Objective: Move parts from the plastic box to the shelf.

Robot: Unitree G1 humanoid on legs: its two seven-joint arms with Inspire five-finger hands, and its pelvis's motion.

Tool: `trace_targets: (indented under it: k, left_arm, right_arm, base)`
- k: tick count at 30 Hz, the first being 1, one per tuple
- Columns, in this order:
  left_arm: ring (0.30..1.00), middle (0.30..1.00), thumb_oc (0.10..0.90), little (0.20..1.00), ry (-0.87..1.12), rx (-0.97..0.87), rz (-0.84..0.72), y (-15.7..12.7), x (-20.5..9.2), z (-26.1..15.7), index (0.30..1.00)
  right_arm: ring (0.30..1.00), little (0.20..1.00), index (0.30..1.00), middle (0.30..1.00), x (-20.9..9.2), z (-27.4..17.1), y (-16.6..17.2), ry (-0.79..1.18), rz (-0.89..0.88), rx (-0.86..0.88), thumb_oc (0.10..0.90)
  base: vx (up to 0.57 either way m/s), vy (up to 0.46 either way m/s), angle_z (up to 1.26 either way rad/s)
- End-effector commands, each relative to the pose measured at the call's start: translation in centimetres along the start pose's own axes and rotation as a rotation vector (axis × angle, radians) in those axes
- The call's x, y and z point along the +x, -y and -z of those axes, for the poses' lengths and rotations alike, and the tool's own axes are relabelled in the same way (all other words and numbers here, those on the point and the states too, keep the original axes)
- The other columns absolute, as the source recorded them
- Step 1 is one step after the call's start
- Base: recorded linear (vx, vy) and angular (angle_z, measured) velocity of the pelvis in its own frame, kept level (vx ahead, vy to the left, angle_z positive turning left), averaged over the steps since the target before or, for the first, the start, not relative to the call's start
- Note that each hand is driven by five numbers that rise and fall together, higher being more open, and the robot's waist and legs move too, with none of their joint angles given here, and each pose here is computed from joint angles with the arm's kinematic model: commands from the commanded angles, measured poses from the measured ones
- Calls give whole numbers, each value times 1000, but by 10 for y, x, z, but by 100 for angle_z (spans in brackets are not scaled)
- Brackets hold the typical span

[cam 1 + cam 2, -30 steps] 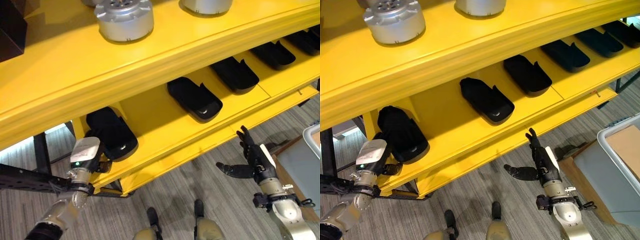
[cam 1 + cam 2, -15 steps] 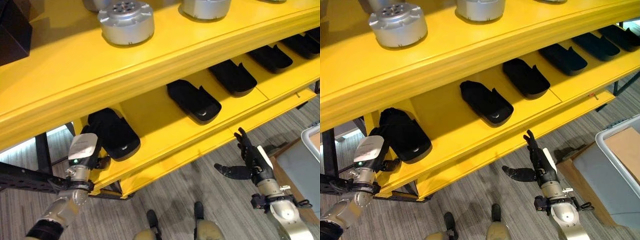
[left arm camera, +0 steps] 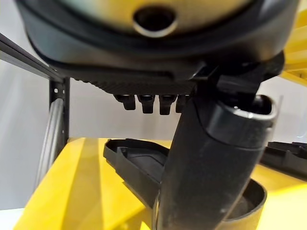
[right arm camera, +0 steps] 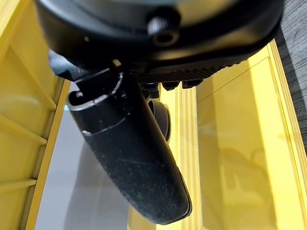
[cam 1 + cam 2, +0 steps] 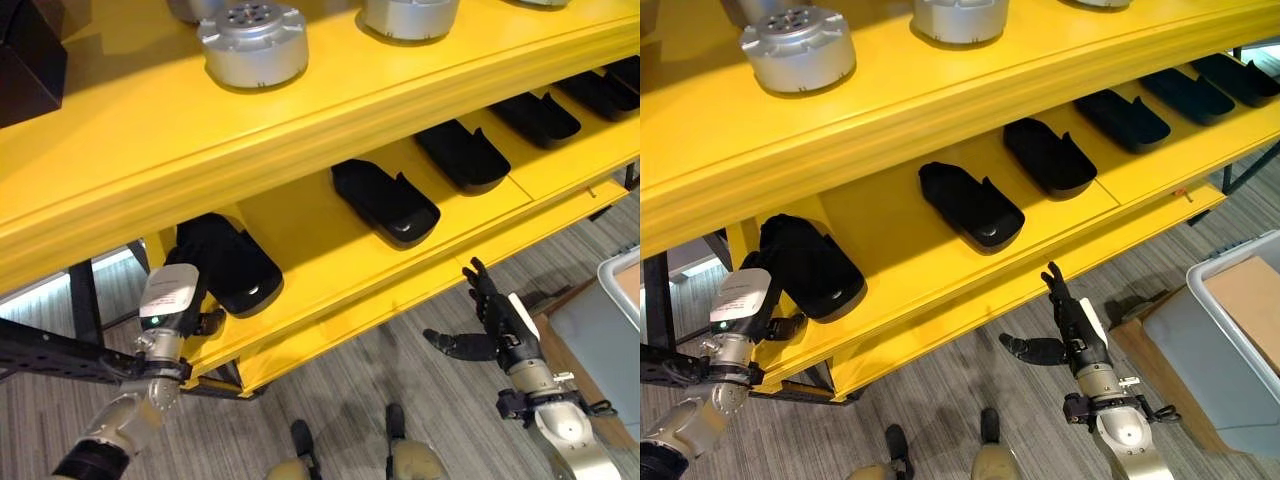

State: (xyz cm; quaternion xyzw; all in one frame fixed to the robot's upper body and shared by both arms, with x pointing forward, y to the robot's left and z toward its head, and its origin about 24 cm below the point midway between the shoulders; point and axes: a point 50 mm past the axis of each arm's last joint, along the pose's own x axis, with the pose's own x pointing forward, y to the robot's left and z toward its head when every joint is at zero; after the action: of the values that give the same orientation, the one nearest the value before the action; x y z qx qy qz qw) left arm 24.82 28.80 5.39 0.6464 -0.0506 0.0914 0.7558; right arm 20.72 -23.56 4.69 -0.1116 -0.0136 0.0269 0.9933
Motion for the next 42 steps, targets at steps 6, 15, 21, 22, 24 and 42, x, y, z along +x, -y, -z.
trace_targets:
  k: [6,15,21,22,24,42]
  left_arm:
    - [1000,1000,900,1000,59,62,-386,-55,4,8,1000]
    - [1000,1000,900,1000,128,-164,-466,-84,-30,-1,1000]
    - [1000,1000,900,1000,356,-513,-150,-87,-46,-40,1000]
    - [1000,1000,900,1000,365,-537,-126,-87,-47,-41,1000]
    - [1000,1000,900,1000,404,-695,7,-86,-48,-47,1000]
    - [1000,1000,900,1000,979,-1677,1189,-31,-73,-114,1000]
  right_arm:
    - [1000,1000,1000,1000,7,-54,-4,315,-32,11,900]
    - [1000,1000,1000,1000,-2,-61,-6,337,-80,20,900]
    - [1000,1000,1000,1000,-7,-67,-10,336,-140,54,900]
    - [1000,1000,1000,1000,-7,-67,-10,336,-145,54,900]
    - [1000,1000,1000,1000,-8,-70,-10,339,-159,59,900]
    - [1000,1000,1000,1000,45,-76,-42,427,-269,30,900]
  base:
    - [1,-13,2]
    - [-13,-15,13]
    - [-18,-8,17]
    - [-25,6,15]
    - [-12,8,16]
    - [-8,37,4]
